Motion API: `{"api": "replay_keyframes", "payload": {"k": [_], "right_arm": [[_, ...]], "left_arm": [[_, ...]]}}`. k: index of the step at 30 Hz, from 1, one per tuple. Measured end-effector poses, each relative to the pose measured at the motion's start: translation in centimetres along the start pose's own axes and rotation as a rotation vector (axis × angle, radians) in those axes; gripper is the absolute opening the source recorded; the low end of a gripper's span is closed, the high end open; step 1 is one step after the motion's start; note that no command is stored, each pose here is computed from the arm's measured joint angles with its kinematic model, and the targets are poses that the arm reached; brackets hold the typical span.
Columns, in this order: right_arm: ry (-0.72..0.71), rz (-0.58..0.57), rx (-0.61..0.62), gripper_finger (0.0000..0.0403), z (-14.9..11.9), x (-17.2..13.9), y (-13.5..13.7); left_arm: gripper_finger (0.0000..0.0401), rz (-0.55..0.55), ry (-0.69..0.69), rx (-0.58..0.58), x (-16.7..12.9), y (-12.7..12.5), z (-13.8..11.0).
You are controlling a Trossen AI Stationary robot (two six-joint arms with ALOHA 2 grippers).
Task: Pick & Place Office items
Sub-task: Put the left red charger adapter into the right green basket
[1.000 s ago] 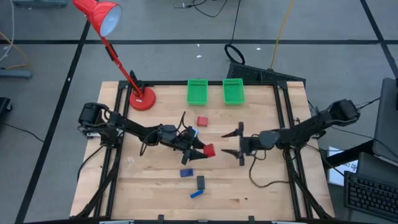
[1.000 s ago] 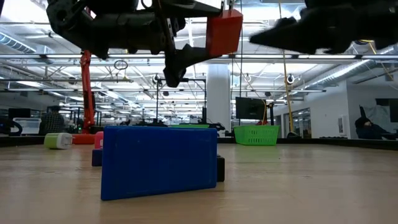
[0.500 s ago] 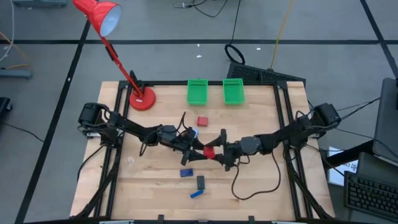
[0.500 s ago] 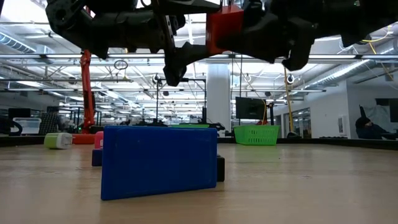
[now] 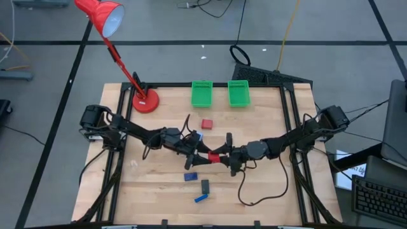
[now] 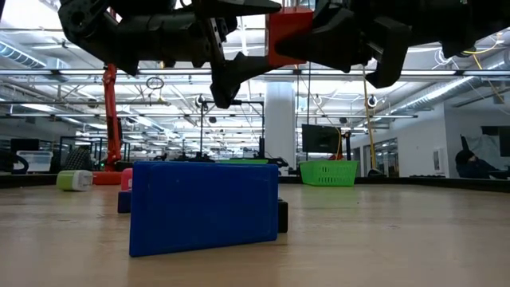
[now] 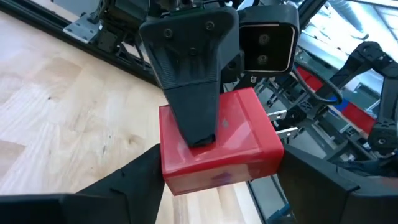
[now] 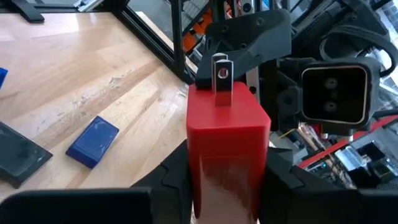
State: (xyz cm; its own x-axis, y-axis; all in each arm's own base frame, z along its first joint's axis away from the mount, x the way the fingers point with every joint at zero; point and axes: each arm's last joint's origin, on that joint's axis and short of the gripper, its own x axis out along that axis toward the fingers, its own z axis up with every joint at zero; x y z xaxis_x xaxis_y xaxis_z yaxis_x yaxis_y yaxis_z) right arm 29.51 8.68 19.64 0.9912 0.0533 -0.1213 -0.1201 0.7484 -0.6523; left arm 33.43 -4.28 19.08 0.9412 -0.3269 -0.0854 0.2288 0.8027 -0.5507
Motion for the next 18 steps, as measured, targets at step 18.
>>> {"api": "replay_keyframes", "payload": {"k": [18], "right_arm": [[0.108, -0.022, 0.375, 0.0104, 1.3, -4.3, -3.2]], "left_arm": [[0.0359, -0.089, 0.052, 0.059, -4.8, 3.3, 5.9]]}}
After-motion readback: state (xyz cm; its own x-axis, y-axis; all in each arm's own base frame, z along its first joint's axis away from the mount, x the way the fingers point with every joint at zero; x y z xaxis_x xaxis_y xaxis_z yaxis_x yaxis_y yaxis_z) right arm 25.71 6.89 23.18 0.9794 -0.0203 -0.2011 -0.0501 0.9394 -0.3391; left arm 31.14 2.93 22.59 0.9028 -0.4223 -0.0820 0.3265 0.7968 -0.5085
